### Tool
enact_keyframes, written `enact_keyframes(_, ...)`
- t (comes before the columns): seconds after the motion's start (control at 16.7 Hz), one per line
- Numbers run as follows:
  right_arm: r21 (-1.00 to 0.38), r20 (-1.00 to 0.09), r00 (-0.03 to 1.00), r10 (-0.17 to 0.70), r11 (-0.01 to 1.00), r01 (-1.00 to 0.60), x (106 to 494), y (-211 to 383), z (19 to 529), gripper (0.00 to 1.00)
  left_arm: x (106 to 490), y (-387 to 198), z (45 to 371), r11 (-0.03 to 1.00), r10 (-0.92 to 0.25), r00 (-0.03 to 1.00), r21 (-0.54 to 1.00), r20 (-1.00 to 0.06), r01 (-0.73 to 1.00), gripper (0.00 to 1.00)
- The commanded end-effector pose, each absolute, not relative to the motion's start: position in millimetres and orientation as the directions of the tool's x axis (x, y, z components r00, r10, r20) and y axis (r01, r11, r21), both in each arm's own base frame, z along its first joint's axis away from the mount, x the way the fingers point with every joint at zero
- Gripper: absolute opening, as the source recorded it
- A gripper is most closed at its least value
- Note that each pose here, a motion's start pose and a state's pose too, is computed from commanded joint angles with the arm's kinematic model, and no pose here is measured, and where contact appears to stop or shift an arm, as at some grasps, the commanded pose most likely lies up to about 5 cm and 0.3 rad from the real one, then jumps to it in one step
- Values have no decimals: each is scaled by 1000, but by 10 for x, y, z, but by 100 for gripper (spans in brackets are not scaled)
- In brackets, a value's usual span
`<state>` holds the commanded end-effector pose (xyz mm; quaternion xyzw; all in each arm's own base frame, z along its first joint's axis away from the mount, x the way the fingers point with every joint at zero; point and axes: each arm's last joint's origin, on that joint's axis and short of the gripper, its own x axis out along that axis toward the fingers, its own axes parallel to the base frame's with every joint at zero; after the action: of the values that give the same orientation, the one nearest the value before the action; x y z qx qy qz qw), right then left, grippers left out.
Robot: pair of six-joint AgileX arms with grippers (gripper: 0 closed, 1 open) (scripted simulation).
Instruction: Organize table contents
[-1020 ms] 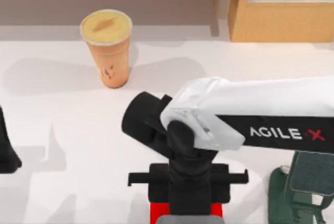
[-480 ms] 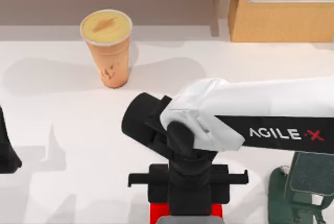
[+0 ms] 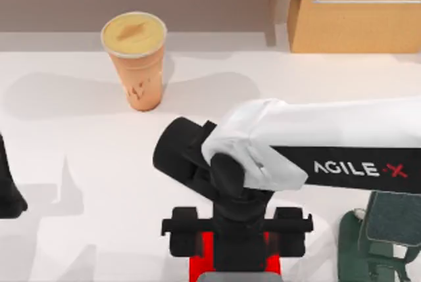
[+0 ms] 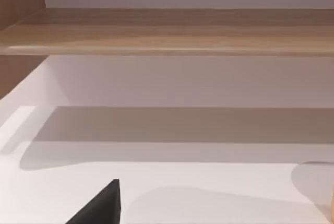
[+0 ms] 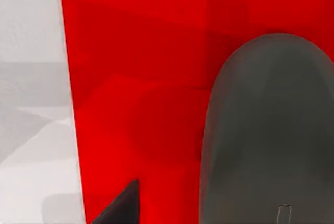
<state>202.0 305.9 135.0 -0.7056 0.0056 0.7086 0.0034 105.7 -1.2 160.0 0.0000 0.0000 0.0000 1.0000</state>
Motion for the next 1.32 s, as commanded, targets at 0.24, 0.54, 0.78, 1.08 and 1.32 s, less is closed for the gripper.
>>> enact_keyframes(0.24, 3, -1000, -4, -3, -1000, -13, 2020, 3059, 1350, 100, 1057, -12, 1600, 1000, 0, 1000, 0, 0, 0, 100)
enact_keyframes(0.54, -31, -999, 10, 31, -998, -57, 2101, 3058, 1424, 100, 1057, -12, 1600, 1000, 0, 1000, 0, 0, 0, 100)
enact_keyframes(0.78, -143, -990, 58, 131, -943, -302, 2504, 2976, 1609, 100, 1057, -12, 1600, 1000, 0, 1000, 0, 0, 0, 100)
enact_keyframes(1.08, -256, -964, 150, 221, -605, -754, 3282, 2534, 1818, 100, 1057, -12, 1600, 1000, 0, 1000, 0, 0, 0, 100)
enact_keyframes(1.32, -233, -955, 214, 207, -73, -970, 3868, 1818, 1911, 100, 1057, -12, 1600, 1000, 0, 1000, 0, 0, 0, 100)
